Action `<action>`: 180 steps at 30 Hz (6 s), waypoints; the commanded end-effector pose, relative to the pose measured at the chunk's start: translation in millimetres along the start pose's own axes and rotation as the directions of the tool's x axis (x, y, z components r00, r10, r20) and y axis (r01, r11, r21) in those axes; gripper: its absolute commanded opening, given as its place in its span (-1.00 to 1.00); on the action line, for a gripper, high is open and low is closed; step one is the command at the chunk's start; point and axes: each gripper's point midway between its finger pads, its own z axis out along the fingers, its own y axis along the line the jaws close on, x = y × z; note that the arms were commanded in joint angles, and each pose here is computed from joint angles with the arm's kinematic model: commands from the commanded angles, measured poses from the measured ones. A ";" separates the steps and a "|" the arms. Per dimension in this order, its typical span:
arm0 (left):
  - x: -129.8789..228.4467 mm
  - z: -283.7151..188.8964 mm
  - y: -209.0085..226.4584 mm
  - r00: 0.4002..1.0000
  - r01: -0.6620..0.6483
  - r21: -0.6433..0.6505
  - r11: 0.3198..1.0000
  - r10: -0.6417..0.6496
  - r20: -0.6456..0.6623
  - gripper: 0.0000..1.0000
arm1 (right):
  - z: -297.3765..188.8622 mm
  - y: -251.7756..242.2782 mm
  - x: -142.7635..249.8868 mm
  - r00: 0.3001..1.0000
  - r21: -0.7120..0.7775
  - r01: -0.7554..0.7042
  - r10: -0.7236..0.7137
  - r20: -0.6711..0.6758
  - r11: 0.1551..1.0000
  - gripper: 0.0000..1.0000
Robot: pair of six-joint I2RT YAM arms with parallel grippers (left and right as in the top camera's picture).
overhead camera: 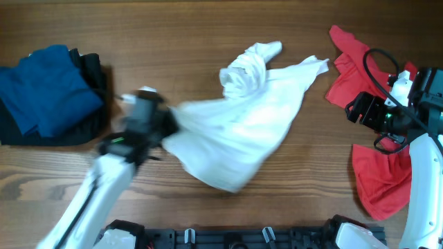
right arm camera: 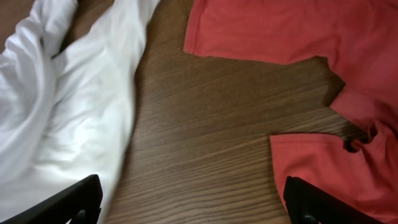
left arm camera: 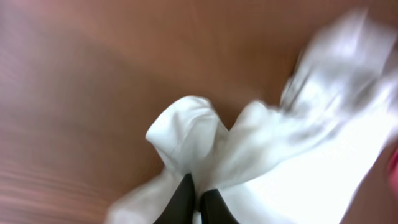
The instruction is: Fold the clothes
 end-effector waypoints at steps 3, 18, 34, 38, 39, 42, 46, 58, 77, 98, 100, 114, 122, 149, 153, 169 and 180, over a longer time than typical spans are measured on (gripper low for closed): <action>-74.0 -47.2 62.0 0.954 0.170 -0.035 0.985 -0.156 0.255 0.35 | -8.2 1.5 -5.3 0.999 0.008 0.004 -0.005 0.033 1.000 0.89; 68.7 -22.7 94.2 0.901 0.165 -0.288 0.943 -0.263 -0.345 1.00 | -4.8 0.6 -4.0 1.000 0.009 0.003 -0.004 0.030 1.000 0.90; 137.3 4.6 134.8 0.799 0.201 -0.519 0.831 -0.446 -0.404 0.79 | -4.5 0.6 -5.0 0.999 0.008 0.004 -0.004 0.033 1.000 0.92; 134.7 15.3 135.3 0.822 0.207 -0.484 0.851 -0.419 -0.385 0.72 | -4.5 0.6 -4.7 0.999 0.008 0.004 -0.004 0.032 1.000 0.92; 132.3 18.9 135.5 0.832 0.210 -0.473 0.856 -0.411 -0.373 0.68 | -4.5 0.6 -4.7 0.999 0.008 0.004 -0.005 0.032 1.000 0.92; 124.2 26.1 137.6 0.858 0.213 -0.460 0.862 -0.390 -0.333 0.58 | -4.4 0.5 -4.4 1.000 0.009 0.004 -0.005 0.031 1.000 0.92; 113.9 32.5 135.6 0.880 0.220 -0.438 0.872 -0.371 -0.297 0.52 | -4.4 0.4 -3.6 1.000 0.009 0.003 -0.003 0.028 1.000 0.93; 127.2 15.8 131.4 0.848 0.173 -0.440 0.881 -0.361 -0.389 -0.92 | -4.3 0.4 -3.7 1.000 0.009 0.003 -0.004 0.028 1.000 0.93; 9.9 -95.0 96.9 0.980 0.060 -0.416 0.908 -0.132 -0.148 -0.92 | 61.1 87.7 47.8 0.918 -0.199 0.270 -0.315 -0.243 0.942 0.89; 7.8 -93.8 95.9 0.982 0.061 -0.411 0.909 -0.130 -0.141 -0.86 | 167.3 145.9 124.9 0.690 -0.232 0.544 -0.587 -0.424 0.806 0.80; 5.2 -92.7 94.7 0.983 0.064 -0.405 0.912 -0.127 -0.131 -0.86 | 175.6 147.4 128.3 0.682 -0.233 0.551 -0.593 -0.428 0.801 0.66; -42.6 -82.9 78.7 0.995 0.090 -0.333 0.939 -0.075 0.059 -0.92 | 149.6 194.7 204.0 0.514 -0.544 0.463 -0.712 -0.479 0.700 -0.74; -125.9 -91.6 55.1 0.916 0.130 -0.242 0.962 -0.023 0.401 -0.92 | 112.6 235.5 296.0 0.286 -0.696 0.504 -0.859 -0.425 0.512 -0.68; 52.6 -25.8 4.1 0.907 0.112 -0.032 0.993 -0.115 -0.405 0.73 | 75.5 219.6 118.9 0.776 -0.317 0.533 -0.602 -0.188 0.785 0.31; 87.6 -3.0 -2.2 0.868 0.144 -0.074 0.987 -0.162 -0.468 0.75 | 77.9 202.3 108.6 0.800 -0.286 0.495 -0.559 -0.219 0.820 0.32; 180.2 84.1 -8.8 0.823 0.006 -0.186 0.983 -0.110 -0.557 0.61 | 79.5 190.0 99.5 0.820 -0.264 0.463 -0.522 -0.233 0.846 0.34; 149.7 45.4 22.3 0.832 0.047 -0.300 0.953 -0.203 -0.515 -0.92 | 96.3 189.0 97.3 0.820 -0.249 0.481 -0.532 -0.212 0.841 0.29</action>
